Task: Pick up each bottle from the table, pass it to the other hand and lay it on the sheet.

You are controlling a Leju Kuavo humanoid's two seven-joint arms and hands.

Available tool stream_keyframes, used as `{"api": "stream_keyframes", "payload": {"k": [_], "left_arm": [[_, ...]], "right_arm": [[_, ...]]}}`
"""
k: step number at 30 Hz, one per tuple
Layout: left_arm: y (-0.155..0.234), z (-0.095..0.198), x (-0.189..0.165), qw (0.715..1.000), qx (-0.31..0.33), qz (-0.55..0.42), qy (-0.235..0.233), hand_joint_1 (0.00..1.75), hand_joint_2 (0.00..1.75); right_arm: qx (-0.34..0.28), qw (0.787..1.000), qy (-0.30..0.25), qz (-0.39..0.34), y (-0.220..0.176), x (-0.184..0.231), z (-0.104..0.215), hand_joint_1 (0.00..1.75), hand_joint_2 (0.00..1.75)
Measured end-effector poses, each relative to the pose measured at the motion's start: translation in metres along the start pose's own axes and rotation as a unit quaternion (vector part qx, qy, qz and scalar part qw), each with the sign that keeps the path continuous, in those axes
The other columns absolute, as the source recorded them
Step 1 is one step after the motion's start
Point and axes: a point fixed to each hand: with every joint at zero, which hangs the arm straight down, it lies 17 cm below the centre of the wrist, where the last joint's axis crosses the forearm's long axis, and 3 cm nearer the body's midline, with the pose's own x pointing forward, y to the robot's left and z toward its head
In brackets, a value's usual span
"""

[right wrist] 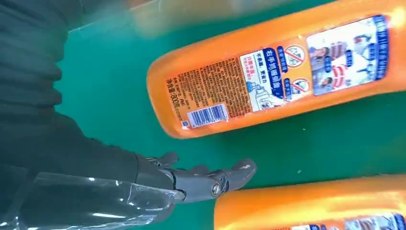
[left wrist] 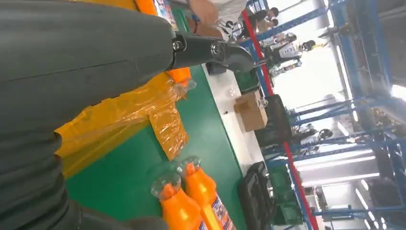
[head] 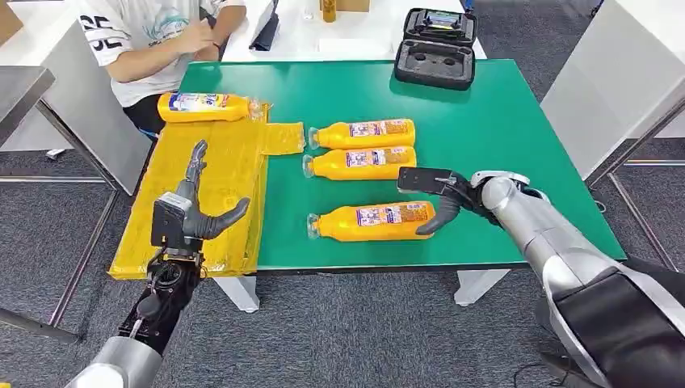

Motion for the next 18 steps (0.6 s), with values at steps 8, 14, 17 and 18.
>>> {"api": "stream_keyframes", "payload": {"k": [8, 14, 17, 18], "left_arm": [[0.001, 0.001, -0.004, 1.000, 0.006, -0.006, 0.005, 0.00, 1.75], [0.002, 0.006, -0.009, 1.000, 0.009, -0.005, 0.012, 0.00, 1.75], [0.000, 0.009, -0.011, 1.000, 0.008, -0.004, 0.016, 0.00, 1.75], [0.000, 0.010, -0.011, 1.000, 0.008, -0.004, 0.016, 0.00, 1.75]], "right_arm": [[-0.008, 0.999, -0.009, 0.032, 0.027, 0.012, -0.027, 0.00, 1.75], [0.007, 0.999, -0.004, 0.038, 0.042, 0.026, -0.039, 0.00, 1.75], [0.011, 0.999, -0.001, 0.040, 0.041, 0.030, -0.040, 0.00, 1.75], [0.012, 0.999, -0.002, 0.041, 0.041, 0.031, -0.040, 0.00, 1.75]]}}
